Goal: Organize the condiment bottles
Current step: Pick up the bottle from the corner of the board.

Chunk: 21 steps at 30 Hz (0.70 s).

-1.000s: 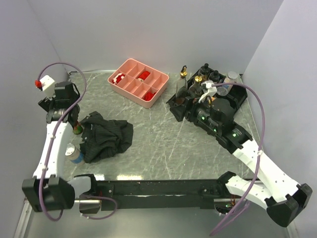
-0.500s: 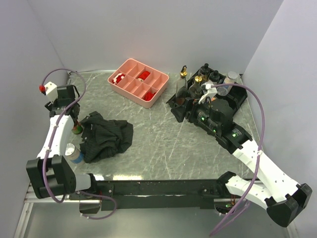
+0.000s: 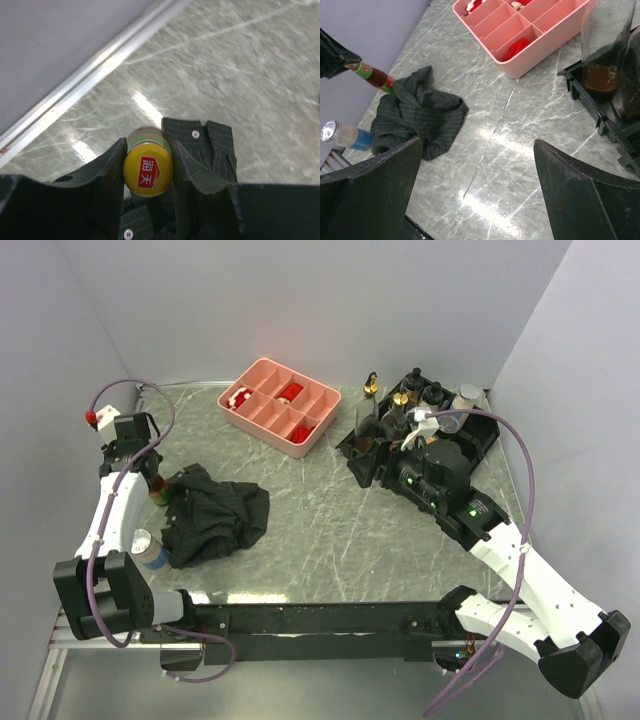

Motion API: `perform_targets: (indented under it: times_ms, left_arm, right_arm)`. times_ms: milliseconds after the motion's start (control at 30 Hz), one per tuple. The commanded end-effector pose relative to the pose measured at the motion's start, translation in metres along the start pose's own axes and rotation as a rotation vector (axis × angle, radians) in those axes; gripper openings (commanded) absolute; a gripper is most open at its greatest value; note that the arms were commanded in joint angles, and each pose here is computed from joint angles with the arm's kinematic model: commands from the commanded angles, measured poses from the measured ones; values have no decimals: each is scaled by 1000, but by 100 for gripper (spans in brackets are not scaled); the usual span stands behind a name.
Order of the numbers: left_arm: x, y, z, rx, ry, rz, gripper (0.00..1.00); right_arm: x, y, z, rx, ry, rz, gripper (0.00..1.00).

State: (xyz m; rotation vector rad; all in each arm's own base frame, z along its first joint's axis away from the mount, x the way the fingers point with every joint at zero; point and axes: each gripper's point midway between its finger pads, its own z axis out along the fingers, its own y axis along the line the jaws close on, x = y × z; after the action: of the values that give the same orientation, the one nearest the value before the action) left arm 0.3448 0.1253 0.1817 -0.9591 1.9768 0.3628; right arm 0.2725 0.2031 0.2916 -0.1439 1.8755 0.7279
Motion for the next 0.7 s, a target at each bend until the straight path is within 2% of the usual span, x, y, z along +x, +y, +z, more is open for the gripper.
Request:
perform_targets:
  times_ms: [0, 67, 200, 367, 533, 667]
  left_arm:
    - [-61, -43, -43, 218, -142, -49, 1]
    - [-71, -53, -55, 258, -174, -41, 1]
    - [-75, -101, -96, 403, -233, 34, 1]
    - [-85, -131, -136, 419, -314, 95, 1]
    - [-79, -167, -193, 655, -296, 107, 1]
    - [-51, -189, -229, 889, -210, 127, 1]
  right_arm:
    - [-23, 13, -10, -41, -56, -38, 100]
    - [-23, 8, -12, -14, -63, -28, 100]
    - [-28, -14, -13, 110, -115, 6, 100]
    - [-31, -18, -10, 139, -101, -23, 100]
    - [-33, -17, -13, 130, -125, -2, 100]
    - [-31, -29, -15, 192, -142, 20, 100]
